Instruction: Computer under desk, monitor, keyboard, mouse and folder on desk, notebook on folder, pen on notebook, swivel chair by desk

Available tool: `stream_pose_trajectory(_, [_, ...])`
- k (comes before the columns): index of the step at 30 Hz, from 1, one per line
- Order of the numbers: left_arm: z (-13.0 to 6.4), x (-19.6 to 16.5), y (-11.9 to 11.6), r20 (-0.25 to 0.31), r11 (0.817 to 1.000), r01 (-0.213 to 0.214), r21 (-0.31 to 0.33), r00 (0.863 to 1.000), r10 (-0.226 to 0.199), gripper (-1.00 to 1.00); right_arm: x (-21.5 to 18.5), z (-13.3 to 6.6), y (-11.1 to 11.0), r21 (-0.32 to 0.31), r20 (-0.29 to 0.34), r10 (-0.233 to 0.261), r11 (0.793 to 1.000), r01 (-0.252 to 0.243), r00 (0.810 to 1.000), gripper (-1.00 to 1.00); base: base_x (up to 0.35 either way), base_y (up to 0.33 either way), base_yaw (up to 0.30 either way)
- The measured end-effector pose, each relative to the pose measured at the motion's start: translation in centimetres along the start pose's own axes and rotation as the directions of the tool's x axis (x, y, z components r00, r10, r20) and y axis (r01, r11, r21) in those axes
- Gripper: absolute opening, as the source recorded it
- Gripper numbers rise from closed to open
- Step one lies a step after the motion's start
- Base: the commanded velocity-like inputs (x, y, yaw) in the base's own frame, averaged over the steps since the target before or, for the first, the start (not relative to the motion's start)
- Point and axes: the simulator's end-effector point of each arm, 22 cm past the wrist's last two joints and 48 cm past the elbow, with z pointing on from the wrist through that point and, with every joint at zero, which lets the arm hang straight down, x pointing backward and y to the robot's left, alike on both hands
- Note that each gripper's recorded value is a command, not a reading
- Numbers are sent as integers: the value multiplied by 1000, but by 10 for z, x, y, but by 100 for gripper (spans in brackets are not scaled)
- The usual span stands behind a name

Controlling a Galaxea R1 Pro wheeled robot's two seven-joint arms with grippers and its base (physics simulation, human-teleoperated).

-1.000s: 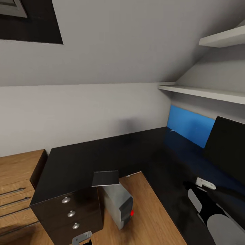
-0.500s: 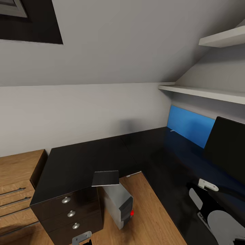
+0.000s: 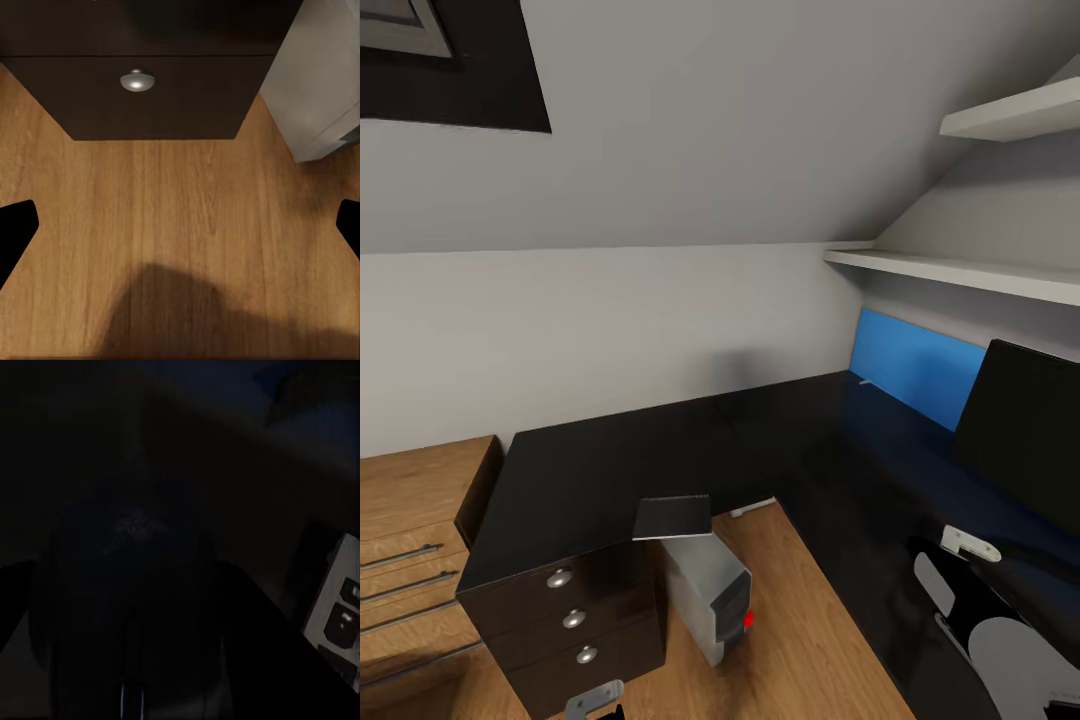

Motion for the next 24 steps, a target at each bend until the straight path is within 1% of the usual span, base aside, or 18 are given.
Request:
stream_pose_trajectory(7, [0, 0, 0, 0, 1000, 0, -1, 1000, 0, 100, 0, 0, 1, -3, 0, -2, 1000, 2, 1000, -100, -4, 8, 0])
stream_pose_trajectory(13, [0, 0, 0, 1, 1000, 0, -1, 1000, 0, 100, 0, 0, 2, -4, 2, -3, 1000, 3, 1000, -100, 0, 105, 0])
stream_pose_trajectory(21, [-1, 0, -5, 3, 1000, -8, 5, 1000, 8, 100, -1, 0, 2, -4, 4, -3, 1000, 3, 1000, -100, 0, 8, 0])
stream_pose_trajectory(24, [2, 2, -5, 3, 1000, -8, 6, 1000, 8, 100, 1, 2, 2, -4, 6, -3, 1000, 3, 1000, -100, 0, 0, 0])
